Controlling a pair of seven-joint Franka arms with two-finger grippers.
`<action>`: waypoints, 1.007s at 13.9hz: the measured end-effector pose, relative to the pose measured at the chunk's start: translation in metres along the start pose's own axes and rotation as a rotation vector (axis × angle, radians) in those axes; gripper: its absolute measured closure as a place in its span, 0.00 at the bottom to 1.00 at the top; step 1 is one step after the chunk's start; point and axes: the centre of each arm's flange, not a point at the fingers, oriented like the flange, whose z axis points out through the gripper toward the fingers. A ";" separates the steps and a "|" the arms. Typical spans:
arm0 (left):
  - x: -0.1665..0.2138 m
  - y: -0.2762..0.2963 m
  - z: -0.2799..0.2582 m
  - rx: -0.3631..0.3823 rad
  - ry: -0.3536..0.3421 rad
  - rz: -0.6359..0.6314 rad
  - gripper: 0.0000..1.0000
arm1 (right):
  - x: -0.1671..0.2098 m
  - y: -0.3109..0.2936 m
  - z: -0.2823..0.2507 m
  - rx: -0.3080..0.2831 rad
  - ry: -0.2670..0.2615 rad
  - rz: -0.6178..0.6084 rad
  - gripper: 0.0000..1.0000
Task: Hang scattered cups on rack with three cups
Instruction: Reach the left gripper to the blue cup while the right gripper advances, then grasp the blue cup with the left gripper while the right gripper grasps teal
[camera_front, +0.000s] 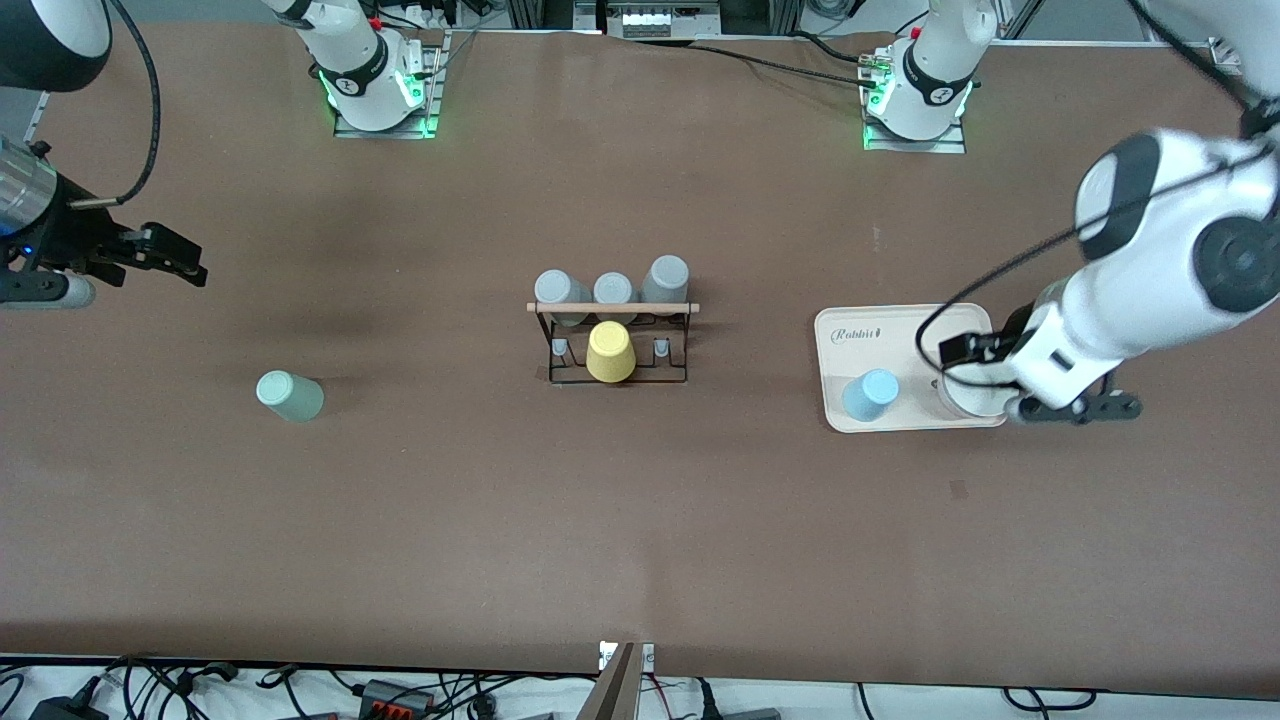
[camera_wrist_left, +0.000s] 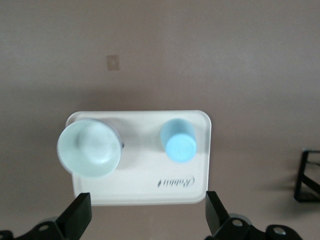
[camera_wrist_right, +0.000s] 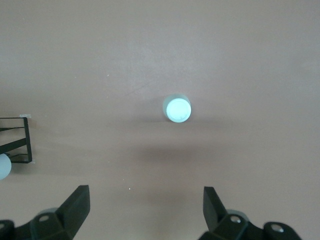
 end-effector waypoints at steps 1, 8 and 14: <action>0.011 0.003 0.028 -0.008 -0.005 0.003 0.00 | 0.003 0.000 0.004 -0.001 -0.003 0.001 0.00; 0.017 0.054 0.172 0.035 -0.059 0.025 0.00 | 0.041 0.024 0.088 -0.001 -0.061 0.039 0.00; 0.018 0.044 0.171 0.096 -0.041 0.044 0.00 | 0.077 0.027 0.199 -0.004 -0.094 0.041 0.00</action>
